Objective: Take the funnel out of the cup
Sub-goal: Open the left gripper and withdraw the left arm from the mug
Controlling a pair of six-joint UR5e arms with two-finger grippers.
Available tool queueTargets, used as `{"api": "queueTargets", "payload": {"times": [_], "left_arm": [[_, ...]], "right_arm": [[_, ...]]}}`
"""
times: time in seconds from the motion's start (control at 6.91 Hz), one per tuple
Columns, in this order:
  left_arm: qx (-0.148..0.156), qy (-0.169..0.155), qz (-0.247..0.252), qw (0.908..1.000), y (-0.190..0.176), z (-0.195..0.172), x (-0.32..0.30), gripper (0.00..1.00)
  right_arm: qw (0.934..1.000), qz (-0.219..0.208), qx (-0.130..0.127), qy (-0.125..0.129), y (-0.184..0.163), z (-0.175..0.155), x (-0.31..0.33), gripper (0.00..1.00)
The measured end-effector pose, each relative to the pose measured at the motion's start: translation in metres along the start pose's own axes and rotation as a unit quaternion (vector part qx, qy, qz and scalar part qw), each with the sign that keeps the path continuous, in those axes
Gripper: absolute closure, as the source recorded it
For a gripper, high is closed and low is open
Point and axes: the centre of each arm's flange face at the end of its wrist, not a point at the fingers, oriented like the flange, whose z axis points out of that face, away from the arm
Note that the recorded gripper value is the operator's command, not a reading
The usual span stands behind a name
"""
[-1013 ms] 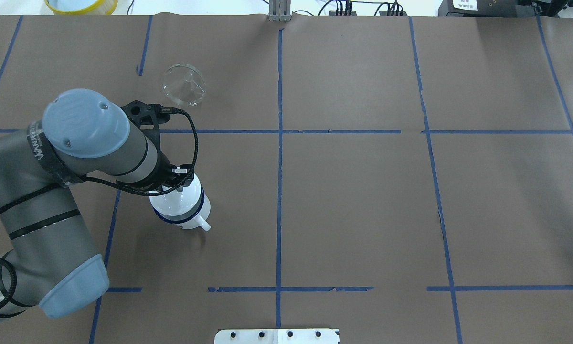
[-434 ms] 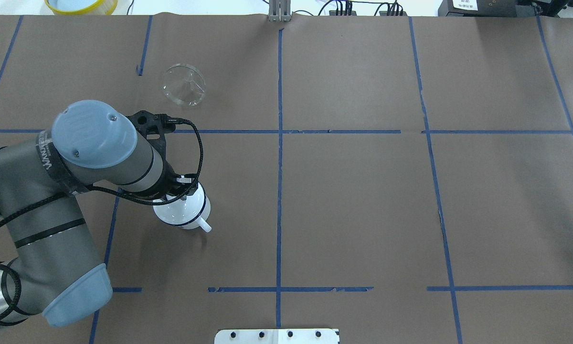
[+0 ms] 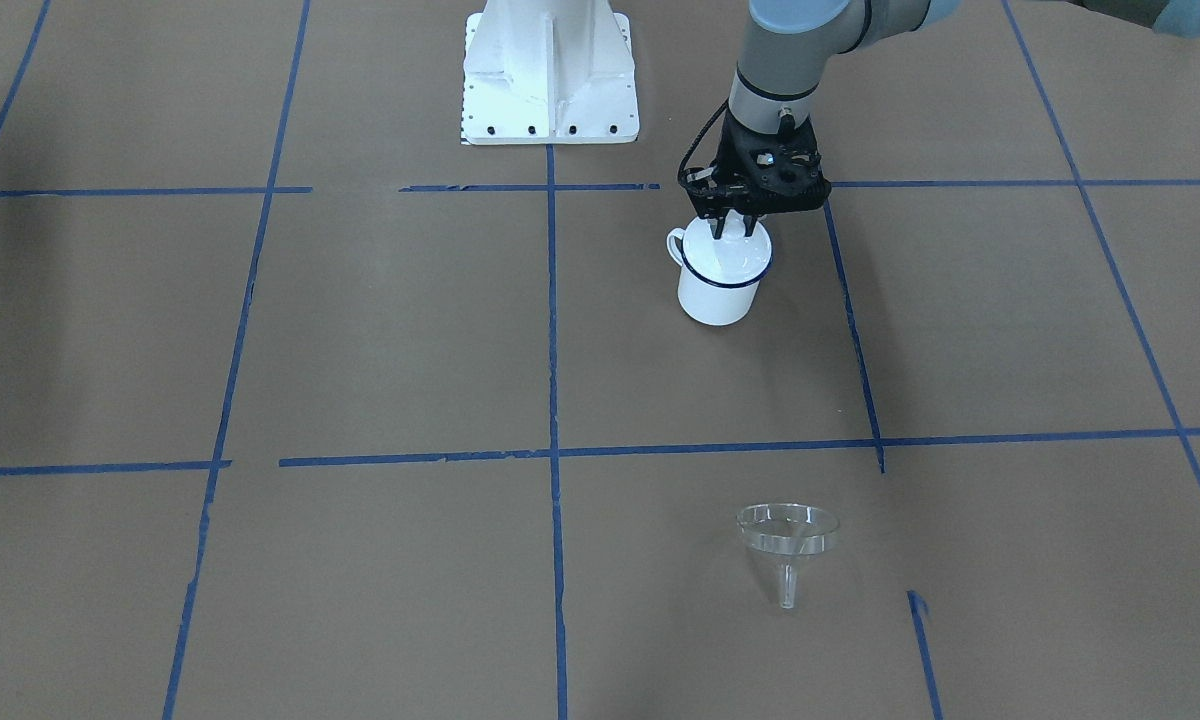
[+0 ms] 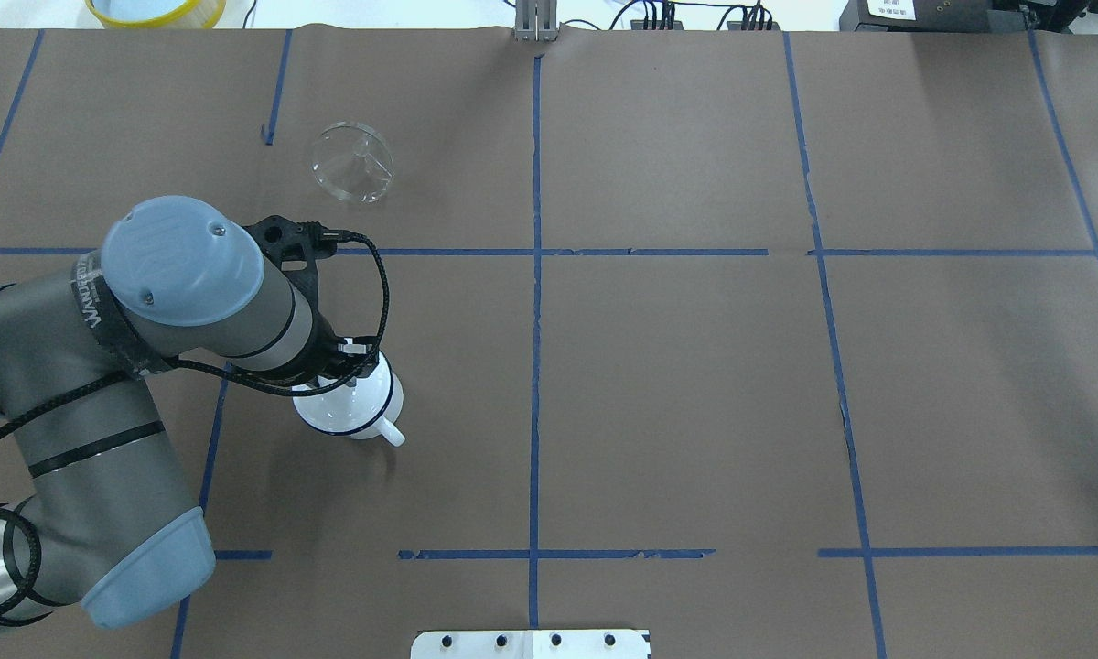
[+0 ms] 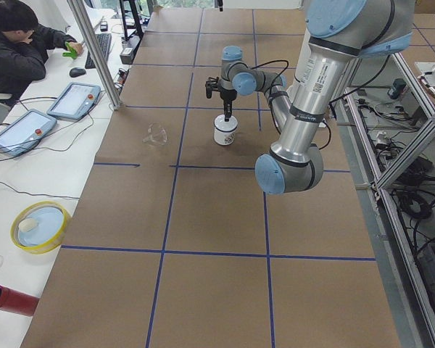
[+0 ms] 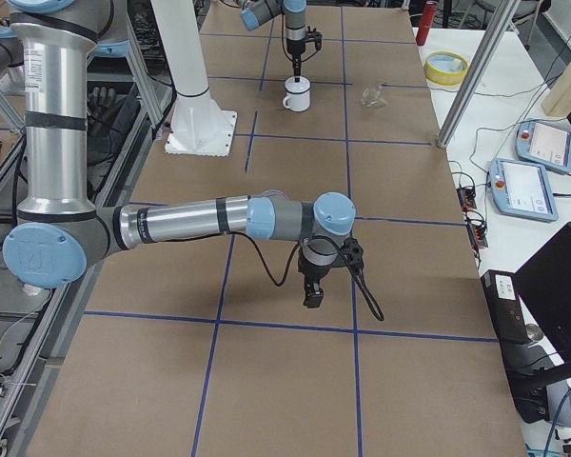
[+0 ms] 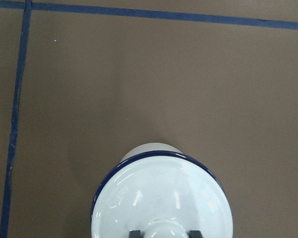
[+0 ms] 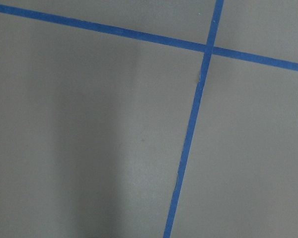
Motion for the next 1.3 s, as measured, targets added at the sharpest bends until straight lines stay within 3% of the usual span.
{"api": "queueTargets", "payload": {"times": [0.14,0.87,1.01,1.3], "left_arm": [[0.0,-0.001,0.0,1.0,0.0,0.001,0.0,0.01],[0.005,0.004,0.02,0.9998,-0.005,-0.008,-0.008,0.0],[0.006,0.009,0.049,0.9988,-0.018,-0.016,-0.027,0.0],[0.024,0.035,0.106,0.9934,-0.066,-0.04,-0.129,0.0]], "right_arm": [[1.0,0.0,0.0,0.0,0.0,0.0,0.0,0.0],[1.0,0.0,0.0,0.0,0.0,0.0,0.0,0.0],[1.0,0.0,0.0,0.0,0.0,0.0,0.0,0.0],[1.0,0.0,0.0,0.0,0.0,0.0,0.0,0.0]]}}
